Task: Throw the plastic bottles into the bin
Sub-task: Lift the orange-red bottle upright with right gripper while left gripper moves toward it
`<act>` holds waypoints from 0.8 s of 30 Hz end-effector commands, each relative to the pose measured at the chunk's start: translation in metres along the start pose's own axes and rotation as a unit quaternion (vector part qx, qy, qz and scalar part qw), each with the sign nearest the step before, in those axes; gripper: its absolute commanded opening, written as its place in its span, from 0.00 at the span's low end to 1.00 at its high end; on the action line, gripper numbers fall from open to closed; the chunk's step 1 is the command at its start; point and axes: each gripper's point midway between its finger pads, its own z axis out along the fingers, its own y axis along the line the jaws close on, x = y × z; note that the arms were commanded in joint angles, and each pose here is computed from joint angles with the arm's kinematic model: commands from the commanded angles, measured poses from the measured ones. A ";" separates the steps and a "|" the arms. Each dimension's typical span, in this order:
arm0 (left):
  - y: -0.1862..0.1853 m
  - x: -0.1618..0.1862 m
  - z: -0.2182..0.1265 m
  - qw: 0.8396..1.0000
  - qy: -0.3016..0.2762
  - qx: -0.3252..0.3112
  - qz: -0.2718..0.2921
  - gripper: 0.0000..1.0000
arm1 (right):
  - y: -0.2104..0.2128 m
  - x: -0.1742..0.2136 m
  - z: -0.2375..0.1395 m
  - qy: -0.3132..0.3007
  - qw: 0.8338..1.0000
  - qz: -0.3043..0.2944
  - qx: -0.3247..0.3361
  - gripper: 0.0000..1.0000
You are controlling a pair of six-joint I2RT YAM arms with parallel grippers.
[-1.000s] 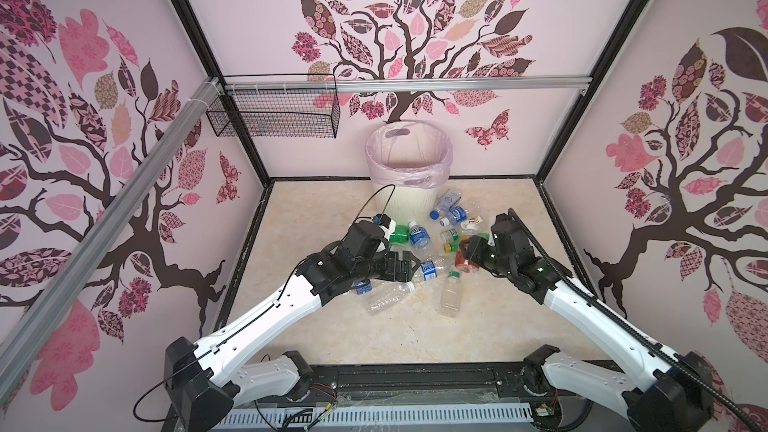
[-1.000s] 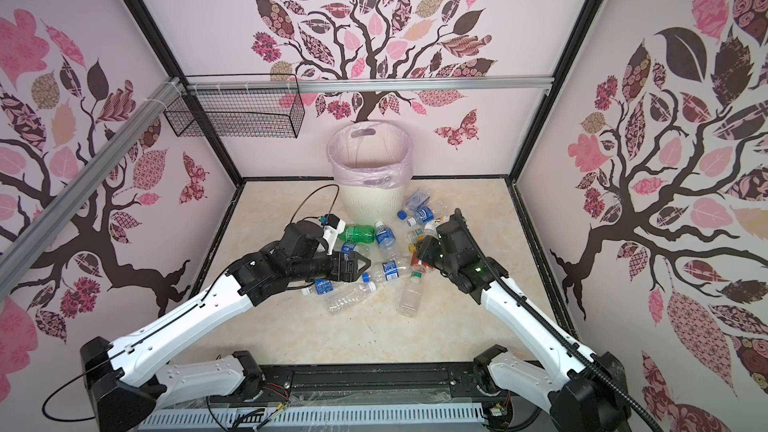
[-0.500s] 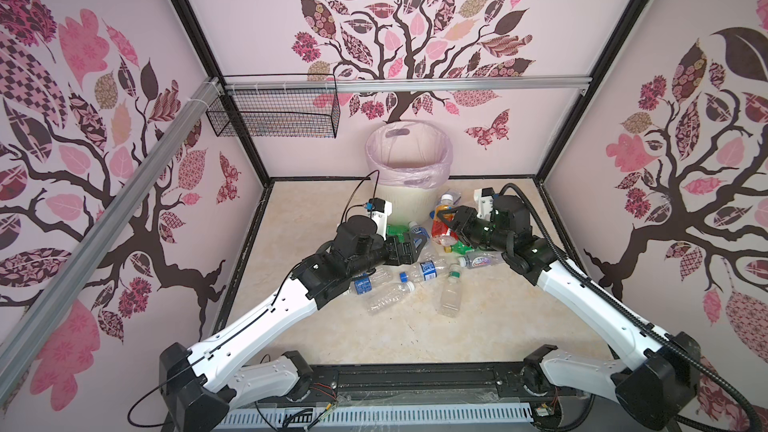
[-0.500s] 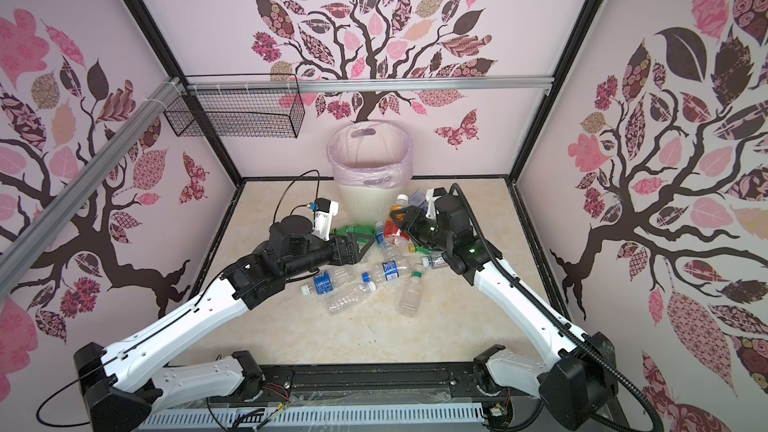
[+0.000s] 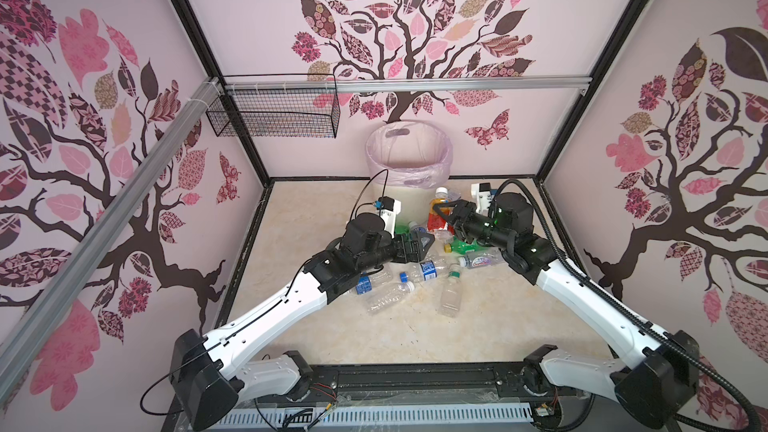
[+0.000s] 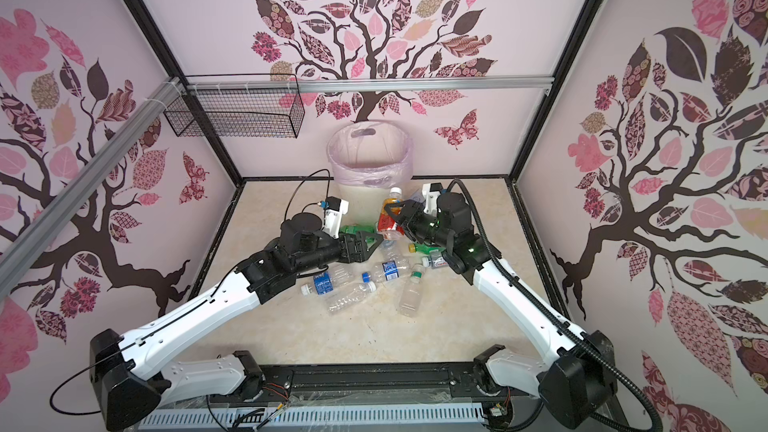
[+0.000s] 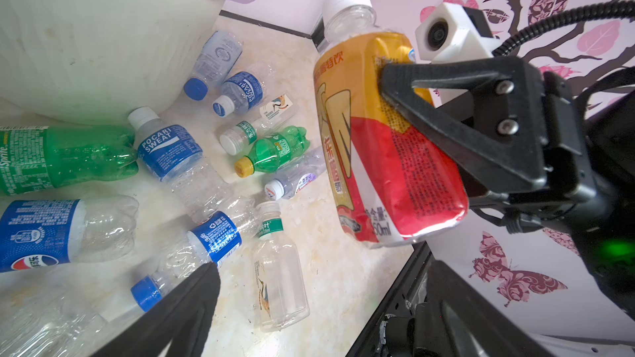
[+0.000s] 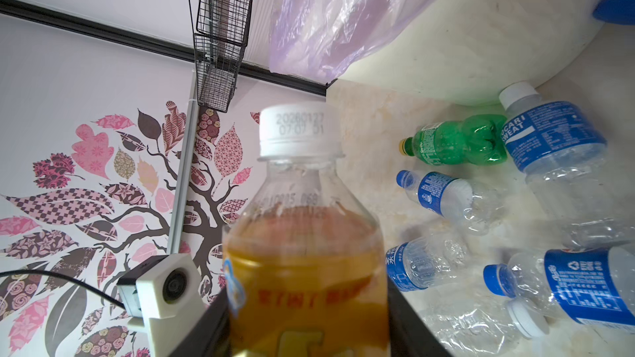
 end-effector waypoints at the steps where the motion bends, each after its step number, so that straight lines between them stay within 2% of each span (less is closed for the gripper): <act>1: -0.019 -0.016 -0.002 0.999 -0.023 0.032 -0.005 0.97 | 0.016 -0.003 0.004 -0.005 1.000 0.001 -0.021 0.53; 8: -0.016 -0.021 0.001 0.998 -0.049 0.032 -0.023 0.97 | 0.013 0.003 0.008 -0.004 1.000 0.006 -0.018 0.54; 24: -0.018 -0.017 0.018 0.999 -0.040 0.028 -0.018 0.93 | 0.008 0.006 0.009 -0.005 1.000 -0.005 0.001 0.54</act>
